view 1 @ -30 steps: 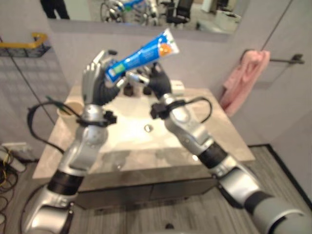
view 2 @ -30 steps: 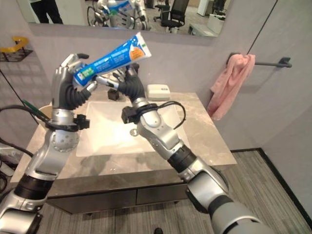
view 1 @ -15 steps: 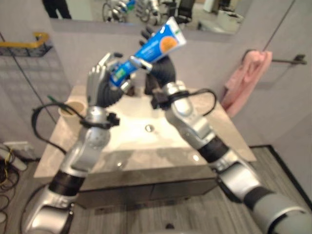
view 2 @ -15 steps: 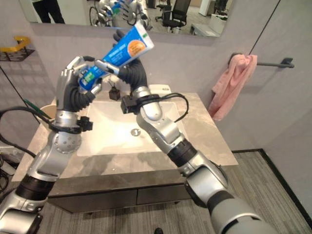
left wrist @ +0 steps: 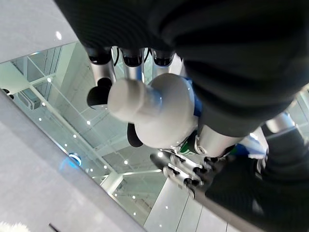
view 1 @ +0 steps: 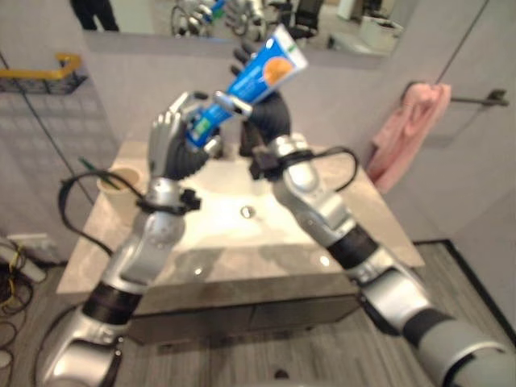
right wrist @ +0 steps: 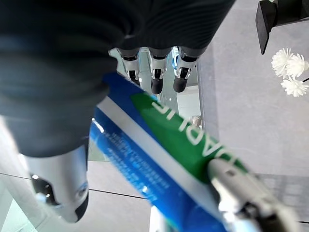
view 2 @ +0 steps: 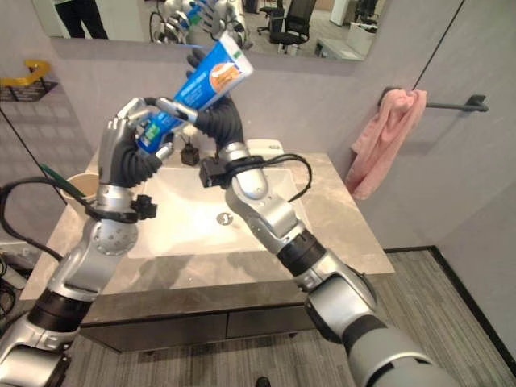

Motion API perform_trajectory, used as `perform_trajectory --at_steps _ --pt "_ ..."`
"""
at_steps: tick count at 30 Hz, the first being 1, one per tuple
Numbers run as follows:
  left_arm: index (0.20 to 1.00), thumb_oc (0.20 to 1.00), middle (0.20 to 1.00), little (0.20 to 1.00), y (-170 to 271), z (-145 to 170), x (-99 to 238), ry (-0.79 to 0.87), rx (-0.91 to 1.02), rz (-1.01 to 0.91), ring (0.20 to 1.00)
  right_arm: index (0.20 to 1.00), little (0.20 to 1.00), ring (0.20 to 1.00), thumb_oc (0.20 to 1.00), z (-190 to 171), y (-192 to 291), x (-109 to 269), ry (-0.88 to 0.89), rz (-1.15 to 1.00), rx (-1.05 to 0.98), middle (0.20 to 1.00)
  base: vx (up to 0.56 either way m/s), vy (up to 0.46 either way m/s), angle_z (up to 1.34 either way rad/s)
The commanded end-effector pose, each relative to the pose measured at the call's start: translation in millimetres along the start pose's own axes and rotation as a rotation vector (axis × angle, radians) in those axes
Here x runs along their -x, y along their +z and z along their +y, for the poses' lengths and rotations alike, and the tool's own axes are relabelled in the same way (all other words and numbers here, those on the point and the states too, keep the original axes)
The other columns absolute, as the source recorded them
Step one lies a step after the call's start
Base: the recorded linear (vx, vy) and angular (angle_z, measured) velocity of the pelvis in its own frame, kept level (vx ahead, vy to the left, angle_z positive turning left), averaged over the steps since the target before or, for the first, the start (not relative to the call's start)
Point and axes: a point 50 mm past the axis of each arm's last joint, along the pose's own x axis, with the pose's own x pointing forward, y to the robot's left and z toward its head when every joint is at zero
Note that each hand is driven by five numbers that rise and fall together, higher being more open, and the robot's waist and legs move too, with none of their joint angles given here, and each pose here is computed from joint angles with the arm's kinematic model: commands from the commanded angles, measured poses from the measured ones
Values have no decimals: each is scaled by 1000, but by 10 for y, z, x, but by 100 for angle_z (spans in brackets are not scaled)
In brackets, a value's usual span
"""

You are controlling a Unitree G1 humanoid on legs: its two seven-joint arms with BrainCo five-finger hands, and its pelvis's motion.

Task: Put brush and paste in cup on sink, flatten towel.

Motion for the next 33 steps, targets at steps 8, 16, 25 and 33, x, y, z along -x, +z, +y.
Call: perform_trajectory --at_steps 8,16,25,33 --pt "200 200 200 200 77 114 -97 1 -17 -94 200 200 200 200 200 199 433 -110 115 -176 -76 200 0 0 0" --pt "200 200 200 200 44 122 -58 -2 -5 -68 200 200 200 200 200 202 372 -17 161 -148 -83 200 0 0 0" --pt "1000 1000 1000 1000 0 125 -23 -5 5 -34 1000 200 200 200 200 172 280 60 188 -101 -83 200 0 0 0" --pt "1000 1000 1000 1000 -17 124 6 -18 12 -18 1000 200 200 200 200 126 247 77 180 -85 -91 200 -3 -1 0"
